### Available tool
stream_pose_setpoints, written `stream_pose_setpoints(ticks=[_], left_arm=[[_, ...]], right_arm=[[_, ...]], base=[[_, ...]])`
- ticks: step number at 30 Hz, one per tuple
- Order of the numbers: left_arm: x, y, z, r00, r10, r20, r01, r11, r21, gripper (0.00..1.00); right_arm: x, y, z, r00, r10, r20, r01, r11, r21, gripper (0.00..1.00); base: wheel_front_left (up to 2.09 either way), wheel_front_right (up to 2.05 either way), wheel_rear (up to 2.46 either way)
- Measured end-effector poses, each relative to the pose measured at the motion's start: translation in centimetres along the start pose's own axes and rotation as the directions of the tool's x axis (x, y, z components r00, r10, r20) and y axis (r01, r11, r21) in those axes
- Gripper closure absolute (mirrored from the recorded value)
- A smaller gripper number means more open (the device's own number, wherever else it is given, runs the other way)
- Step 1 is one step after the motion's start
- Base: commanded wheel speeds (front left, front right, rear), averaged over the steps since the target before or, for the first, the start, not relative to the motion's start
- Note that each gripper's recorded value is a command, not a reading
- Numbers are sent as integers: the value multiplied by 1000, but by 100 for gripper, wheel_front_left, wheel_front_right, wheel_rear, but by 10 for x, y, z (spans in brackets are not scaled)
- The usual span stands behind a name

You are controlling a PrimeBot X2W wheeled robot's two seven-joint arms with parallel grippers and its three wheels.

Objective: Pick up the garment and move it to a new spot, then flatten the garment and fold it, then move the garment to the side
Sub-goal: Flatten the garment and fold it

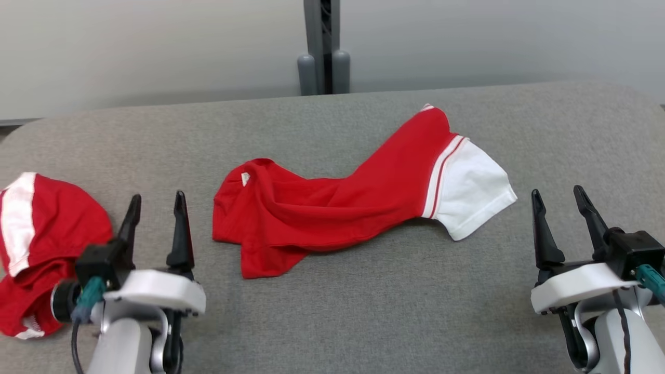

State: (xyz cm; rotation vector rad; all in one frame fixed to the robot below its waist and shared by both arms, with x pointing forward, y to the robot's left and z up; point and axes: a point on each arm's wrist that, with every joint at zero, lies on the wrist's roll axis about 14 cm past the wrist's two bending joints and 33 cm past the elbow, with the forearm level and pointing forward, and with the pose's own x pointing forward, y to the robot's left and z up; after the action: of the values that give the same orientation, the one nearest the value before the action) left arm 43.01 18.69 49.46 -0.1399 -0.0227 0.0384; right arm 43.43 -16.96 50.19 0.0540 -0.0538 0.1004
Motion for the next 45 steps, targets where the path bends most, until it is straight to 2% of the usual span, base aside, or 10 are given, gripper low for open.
stream_pose_setpoints(ticks=[6, 13, 20, 30, 35, 45], left_arm=[[-43, 8, -1, 999, 37, 13, -37, 999, -25, 0], [-61, 4, -9, 1000, 29, -11, -29, 999, -32, 0], [-52, -11, -16, 999, -31, -31, 30, 999, -43, 0], [-32, -47, -89, 943, -177, -280, 173, 984, -39, 0], [-20, -51, -113, 910, -183, -372, 185, 982, -30, 0], [-12, -56, -135, 877, -188, -441, 205, 979, -11, 0]], right_arm=[[-8, 10, 6, 1000, 22, 20, -23, 1000, 7, 0], [-10, 15, 6, 999, 35, 20, -35, 999, 10, 0], [-8, 15, 1, 999, 34, 7, -34, 999, 12, 0], [-6, -1, -15, 999, -11, -36, 11, 1000, 10, 0], [-7, -12, -24, 997, -40, -59, 40, 999, 3, 0], [-9, -26, -31, 994, -80, -77, 80, 997, -1, 0]], base=[[0, 0, 0], [0, 0, 0], [0, 0, 0], [0, 0, 0], [0, 0, 0], [0, 0, 0]])
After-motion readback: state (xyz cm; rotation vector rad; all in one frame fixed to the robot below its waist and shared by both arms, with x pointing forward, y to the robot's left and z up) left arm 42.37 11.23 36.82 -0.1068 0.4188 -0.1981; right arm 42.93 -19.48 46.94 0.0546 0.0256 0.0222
